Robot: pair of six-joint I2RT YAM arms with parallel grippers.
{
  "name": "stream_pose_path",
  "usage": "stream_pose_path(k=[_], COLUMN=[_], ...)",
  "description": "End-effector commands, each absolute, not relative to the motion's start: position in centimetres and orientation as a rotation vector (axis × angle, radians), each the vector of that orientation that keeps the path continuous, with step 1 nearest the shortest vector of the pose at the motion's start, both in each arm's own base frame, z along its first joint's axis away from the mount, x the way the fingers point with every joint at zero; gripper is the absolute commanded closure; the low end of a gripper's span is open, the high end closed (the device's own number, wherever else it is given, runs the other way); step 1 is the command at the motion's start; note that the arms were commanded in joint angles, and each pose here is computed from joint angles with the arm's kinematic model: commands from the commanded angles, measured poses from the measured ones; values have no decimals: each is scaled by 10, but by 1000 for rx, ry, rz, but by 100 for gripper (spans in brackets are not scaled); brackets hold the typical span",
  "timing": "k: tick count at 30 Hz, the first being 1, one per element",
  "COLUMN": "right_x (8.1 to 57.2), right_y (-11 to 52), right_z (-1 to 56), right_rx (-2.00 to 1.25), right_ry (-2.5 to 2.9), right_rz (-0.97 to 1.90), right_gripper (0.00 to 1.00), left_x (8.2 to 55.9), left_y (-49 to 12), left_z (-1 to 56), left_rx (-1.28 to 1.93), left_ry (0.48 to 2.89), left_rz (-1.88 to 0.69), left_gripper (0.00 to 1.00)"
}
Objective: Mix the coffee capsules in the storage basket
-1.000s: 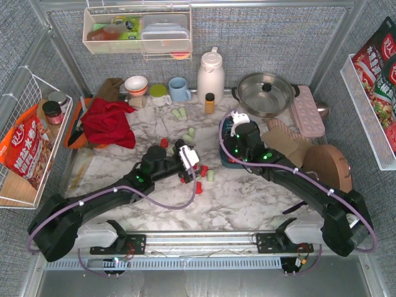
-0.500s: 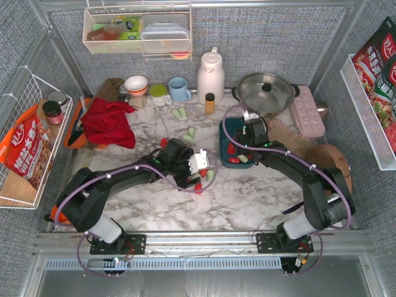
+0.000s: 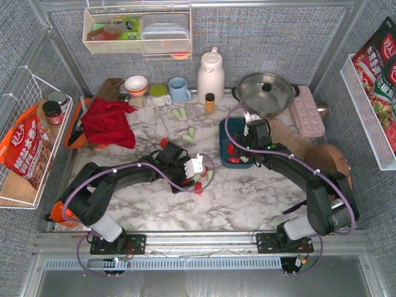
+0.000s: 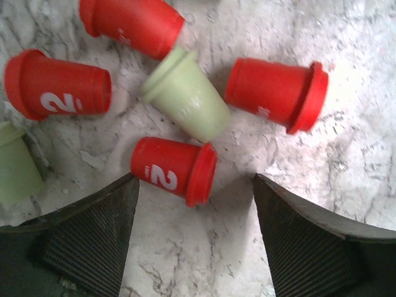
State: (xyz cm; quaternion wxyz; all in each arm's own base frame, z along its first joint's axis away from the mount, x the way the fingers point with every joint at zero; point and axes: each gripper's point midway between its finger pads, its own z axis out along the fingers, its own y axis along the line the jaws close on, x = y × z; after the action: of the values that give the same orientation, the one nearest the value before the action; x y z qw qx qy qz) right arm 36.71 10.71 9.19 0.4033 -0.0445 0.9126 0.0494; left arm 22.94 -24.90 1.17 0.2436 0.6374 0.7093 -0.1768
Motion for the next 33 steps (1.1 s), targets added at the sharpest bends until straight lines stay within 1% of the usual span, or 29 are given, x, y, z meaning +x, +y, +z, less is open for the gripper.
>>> stream_pose_path(k=[1, 4, 9, 11, 15, 18, 21, 24, 26, 28, 30, 33], right_x=[371, 370, 370, 371, 371, 371, 370, 369, 369, 369, 369, 368], right_y=[112, 114, 116, 117, 118, 119, 118, 117, 117, 116, 116, 116], right_z=[98, 100, 101, 100, 100, 101, 104, 107, 109, 110, 110, 110], right_rx=[-117, -119, -126, -129, -133, -134, -136, -134, -133, -131, -129, -127], right_ry=[2278, 2275, 2275, 2276, 2280, 2281, 2273, 2264, 2259, 2258, 2259, 2262], right_rz=[159, 175, 186, 190, 201, 204, 202, 199, 200, 203, 204, 205], right_gripper=[33, 33, 33, 33, 33, 33, 33, 33, 33, 33, 33, 33], left_x=[248, 254, 260, 262, 255, 257, 278, 294, 302, 303, 297, 273], left_y=[-248, -247, -247, -248, -259, -266, -272, -269, -259, -250, -246, -253], left_z=[8, 7, 13, 17, 28, 36, 73, 117, 146, 165, 169, 150], left_rx=[1687, 1676, 1668, 1654, 1687, 1657, 1472, 1254, 1033, 913, 911, 1101], left_ry=[1962, 1977, 1910, 1859, 1721, 1715, 1745, 1709, 1699, 1690, 1694, 1720], left_rz=[-388, -355, -332, -330, -409, -444, -401, -351, -336, -335, -339, -417], left_gripper=[17, 14, 1, 0, 0, 1, 1, 1, 1, 1, 1, 1])
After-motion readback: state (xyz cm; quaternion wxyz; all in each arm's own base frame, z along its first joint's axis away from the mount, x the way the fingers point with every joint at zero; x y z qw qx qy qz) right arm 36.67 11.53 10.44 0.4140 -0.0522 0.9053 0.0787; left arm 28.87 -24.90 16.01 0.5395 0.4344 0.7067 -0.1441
